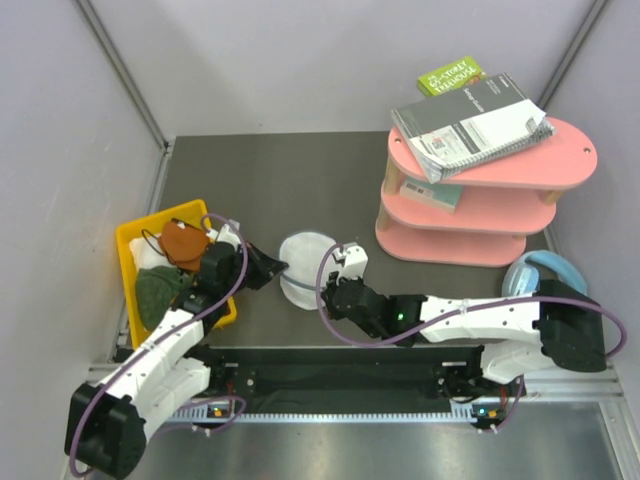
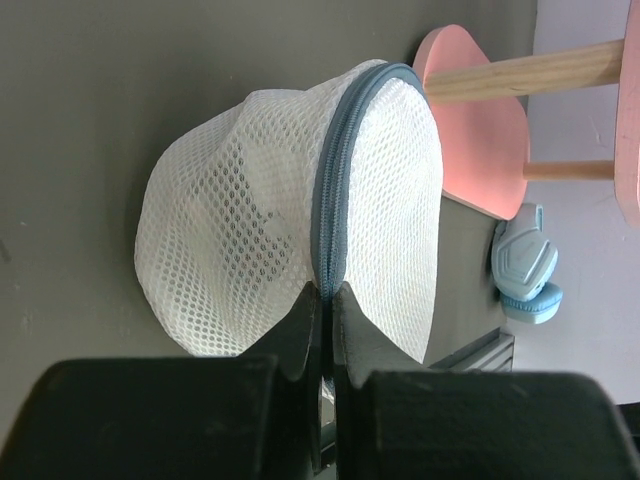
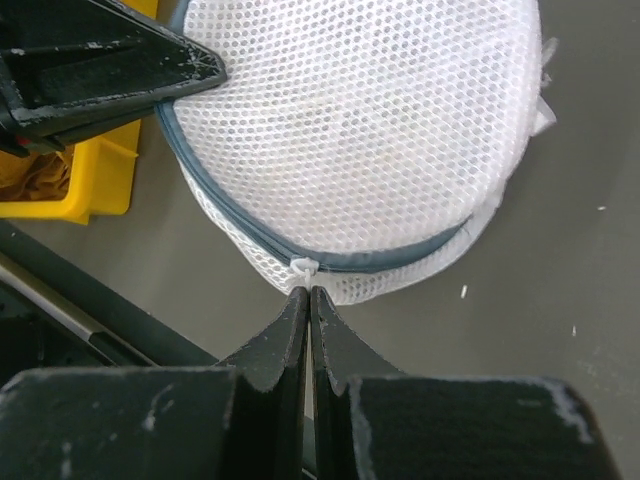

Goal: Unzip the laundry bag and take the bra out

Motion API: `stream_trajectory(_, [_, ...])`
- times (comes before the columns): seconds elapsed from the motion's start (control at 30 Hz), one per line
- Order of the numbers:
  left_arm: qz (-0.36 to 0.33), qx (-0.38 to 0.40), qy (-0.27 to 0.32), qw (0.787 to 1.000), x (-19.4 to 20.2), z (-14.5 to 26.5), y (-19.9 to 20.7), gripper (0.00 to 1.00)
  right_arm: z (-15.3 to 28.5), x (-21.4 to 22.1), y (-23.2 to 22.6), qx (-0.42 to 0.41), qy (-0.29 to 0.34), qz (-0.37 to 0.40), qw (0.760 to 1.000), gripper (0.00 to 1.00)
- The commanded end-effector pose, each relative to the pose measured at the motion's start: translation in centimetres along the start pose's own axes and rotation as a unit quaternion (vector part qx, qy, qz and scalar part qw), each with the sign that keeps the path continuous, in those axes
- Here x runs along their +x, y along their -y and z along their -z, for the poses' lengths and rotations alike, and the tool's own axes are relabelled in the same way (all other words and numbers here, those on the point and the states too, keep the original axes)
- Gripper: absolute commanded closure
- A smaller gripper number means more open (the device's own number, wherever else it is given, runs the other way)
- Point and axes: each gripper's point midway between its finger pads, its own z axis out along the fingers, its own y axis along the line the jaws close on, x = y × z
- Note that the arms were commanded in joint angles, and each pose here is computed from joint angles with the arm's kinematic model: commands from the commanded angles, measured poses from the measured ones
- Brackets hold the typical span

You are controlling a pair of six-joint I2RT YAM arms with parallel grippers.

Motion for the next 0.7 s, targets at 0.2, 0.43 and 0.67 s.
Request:
stream_trajectory(0.2, [-0.031,0.01,0.04,0.999,-3.1,0.4,1.9,0.78,0.5,-1.0,1.4,0.032,0.018,0.005,0.999,1.0])
stream_trajectory(0.43, [-0.035,-0.006,0.009,0.999,-1.5,1.5,1.0,0.3,-0.4,-1.7,-1.0,-0.002,0.02,0.008,1.0,1.0])
stream_trajectory(0.67, [-0.001,0.011,-0.013,1.0,0.7,2.2,0.2,0.32,-1.3,-1.5,-4.0,-0.046,0.008,0.01,0.999,1.0])
